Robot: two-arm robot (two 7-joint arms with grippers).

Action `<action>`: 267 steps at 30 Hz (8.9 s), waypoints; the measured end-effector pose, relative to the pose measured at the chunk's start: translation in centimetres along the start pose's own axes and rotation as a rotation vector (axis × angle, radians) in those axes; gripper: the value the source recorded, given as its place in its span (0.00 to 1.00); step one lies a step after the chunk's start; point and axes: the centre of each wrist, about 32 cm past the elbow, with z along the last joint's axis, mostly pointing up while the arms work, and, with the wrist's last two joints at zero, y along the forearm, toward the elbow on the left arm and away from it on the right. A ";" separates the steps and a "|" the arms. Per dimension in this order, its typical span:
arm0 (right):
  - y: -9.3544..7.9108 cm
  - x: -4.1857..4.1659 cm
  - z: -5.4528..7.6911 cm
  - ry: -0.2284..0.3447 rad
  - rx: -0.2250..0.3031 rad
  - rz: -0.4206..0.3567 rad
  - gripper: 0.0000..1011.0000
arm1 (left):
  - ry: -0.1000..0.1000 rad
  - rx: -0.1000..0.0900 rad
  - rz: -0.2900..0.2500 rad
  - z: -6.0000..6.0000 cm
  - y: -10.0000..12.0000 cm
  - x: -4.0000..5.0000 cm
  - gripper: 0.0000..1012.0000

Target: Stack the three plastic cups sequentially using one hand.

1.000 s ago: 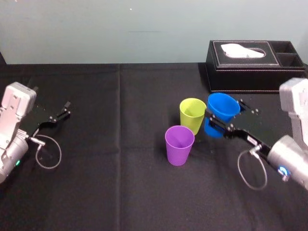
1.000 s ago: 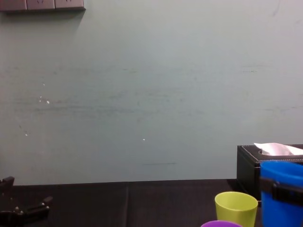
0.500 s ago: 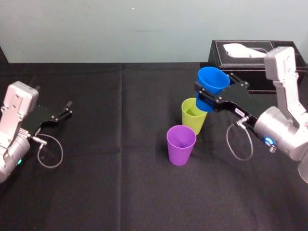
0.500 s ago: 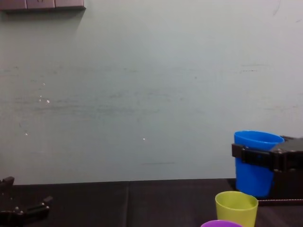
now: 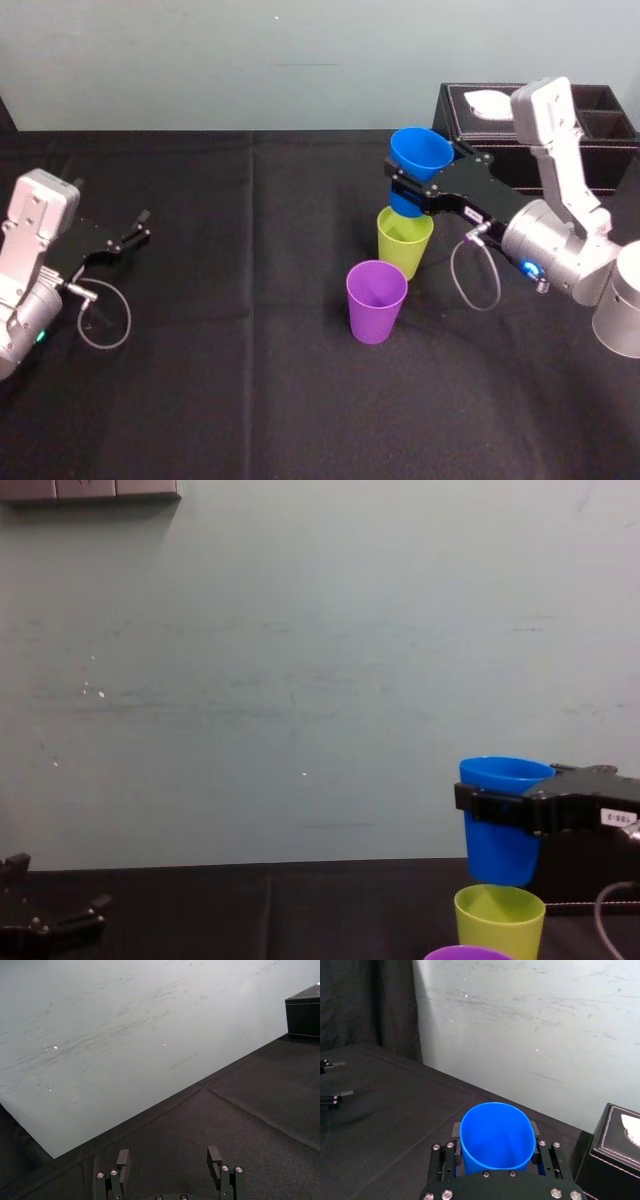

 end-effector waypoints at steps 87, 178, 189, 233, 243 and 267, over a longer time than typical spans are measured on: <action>-0.3 -0.41 -4.2 0.015 -0.044 0.025 0.99 | 0.000 0.000 0.000 0.0 0.0 0.00 1.00; -4.2 -5.72 -9.1 0.020 -0.023 0.183 0.99 | 0.000 0.000 0.000 0.0 0.0 0.00 1.00; -3.5 -5.88 -9.1 0.021 -0.029 0.179 0.99 | 0.000 0.000 0.000 0.0 0.0 0.00 1.00; -5.0 -4.37 -3.2 -0.009 0.041 0.159 0.74 | 0.000 0.000 0.000 0.0 0.0 0.00 1.00; -3.6 -2.46 -0.1 -0.005 0.093 0.108 0.74 | 0.000 0.000 0.000 0.0 0.0 0.00 1.00; 0.1 -0.59 -2.1 0.009 0.083 0.034 0.74 | 0.000 0.000 0.000 0.0 0.0 0.00 1.00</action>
